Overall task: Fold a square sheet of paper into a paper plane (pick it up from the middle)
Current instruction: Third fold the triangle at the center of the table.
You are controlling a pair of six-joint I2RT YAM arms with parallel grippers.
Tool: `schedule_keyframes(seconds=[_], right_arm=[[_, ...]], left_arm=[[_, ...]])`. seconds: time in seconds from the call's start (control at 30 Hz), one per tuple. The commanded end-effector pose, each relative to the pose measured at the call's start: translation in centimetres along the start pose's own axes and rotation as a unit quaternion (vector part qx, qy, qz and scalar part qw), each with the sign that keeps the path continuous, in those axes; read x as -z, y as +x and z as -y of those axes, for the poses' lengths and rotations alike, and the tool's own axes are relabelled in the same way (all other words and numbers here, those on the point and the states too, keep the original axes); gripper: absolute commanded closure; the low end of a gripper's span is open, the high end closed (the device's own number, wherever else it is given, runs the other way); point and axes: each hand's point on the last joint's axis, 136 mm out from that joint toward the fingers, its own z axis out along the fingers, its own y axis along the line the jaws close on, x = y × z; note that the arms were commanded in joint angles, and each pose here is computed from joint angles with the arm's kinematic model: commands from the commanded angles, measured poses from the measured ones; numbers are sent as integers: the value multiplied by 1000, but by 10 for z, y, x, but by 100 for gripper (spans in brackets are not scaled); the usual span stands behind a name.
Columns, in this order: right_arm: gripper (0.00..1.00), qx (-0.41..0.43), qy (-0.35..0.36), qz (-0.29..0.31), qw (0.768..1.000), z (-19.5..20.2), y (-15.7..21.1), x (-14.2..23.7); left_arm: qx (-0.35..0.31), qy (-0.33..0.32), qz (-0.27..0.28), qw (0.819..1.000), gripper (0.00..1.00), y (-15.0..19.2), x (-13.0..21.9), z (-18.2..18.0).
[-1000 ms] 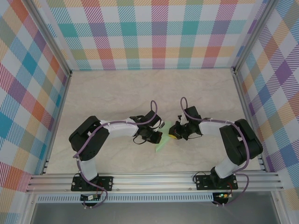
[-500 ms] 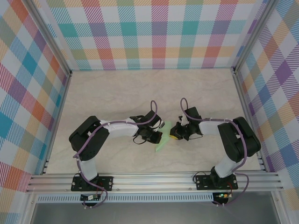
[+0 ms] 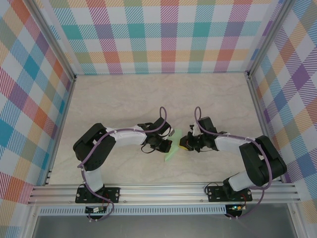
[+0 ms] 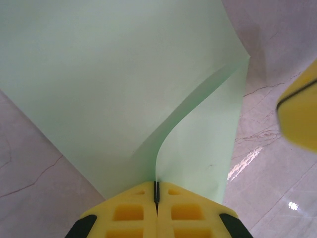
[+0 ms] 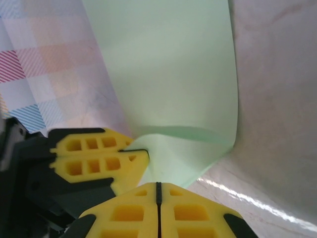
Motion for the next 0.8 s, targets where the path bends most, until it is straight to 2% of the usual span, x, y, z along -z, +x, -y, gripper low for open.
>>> schedule_keyframes(seconds=[0.0,0.3,0.57,0.77], right_arm=[[94,1,-30,-8,1000,-14,4,-9],[95,0,-22,-11,1000,-11,5,-21],[96,-14,23,-10,1000,22,7,-34],[96,-7,20,-7,1000,15,8,-27]], left_arm=[[20,-20,-27,999,98,16,-1,-14],[18,-20,-31,999,98,17,-2,-13],[19,-22,-34,999,98,18,-2,-15],[20,-24,-39,999,98,22,-3,-17]])
